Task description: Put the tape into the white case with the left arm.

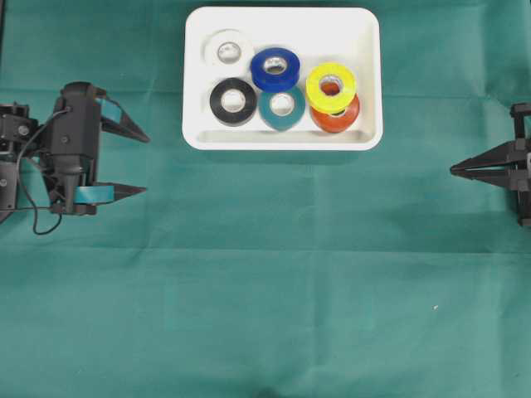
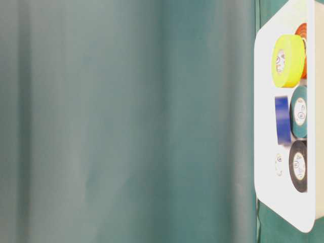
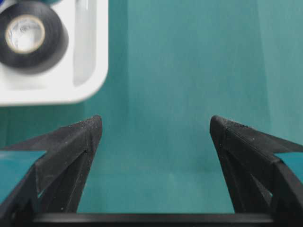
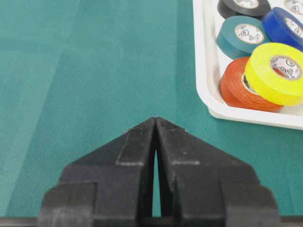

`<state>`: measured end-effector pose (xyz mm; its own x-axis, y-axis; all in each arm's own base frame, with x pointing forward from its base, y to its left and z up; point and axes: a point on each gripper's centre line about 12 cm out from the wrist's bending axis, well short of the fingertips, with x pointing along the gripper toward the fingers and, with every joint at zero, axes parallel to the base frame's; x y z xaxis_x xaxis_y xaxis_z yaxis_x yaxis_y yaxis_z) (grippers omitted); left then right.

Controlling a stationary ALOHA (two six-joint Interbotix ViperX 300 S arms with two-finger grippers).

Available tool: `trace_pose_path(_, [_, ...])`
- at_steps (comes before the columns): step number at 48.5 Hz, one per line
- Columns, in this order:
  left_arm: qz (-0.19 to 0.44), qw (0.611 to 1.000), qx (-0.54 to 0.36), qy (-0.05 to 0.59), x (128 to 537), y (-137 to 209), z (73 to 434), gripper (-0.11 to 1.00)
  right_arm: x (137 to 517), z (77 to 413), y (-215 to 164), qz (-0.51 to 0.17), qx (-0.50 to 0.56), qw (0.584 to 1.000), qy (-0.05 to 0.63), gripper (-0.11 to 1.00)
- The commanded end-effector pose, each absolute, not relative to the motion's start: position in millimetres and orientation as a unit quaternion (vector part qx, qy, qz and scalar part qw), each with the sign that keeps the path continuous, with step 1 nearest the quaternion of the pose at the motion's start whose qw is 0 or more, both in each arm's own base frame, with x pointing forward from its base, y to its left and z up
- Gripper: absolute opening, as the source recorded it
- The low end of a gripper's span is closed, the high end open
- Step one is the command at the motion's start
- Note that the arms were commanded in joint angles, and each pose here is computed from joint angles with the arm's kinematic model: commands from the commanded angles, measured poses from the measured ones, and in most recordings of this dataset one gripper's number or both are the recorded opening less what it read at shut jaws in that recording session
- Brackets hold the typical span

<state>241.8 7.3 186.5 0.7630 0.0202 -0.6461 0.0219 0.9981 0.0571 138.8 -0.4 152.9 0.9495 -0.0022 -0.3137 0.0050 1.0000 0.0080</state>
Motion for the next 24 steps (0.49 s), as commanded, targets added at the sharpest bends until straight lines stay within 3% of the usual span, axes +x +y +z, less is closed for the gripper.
trace_pose_path(1, [-0.001, 0.943, 0.03, 0.331, 240.8, 6.5, 190.8, 0.99, 141.2, 157.8, -0.3, -0.002, 0.004, 0.988, 0.151, -0.09])
trace_pose_path(24, [-0.002, 0.949, 0.032, 0.315, 238.8, 5.1, 189.0, 0.99, 141.2, 157.8, -0.3, -0.002, 0.004, 0.988, 0.151, -0.09])
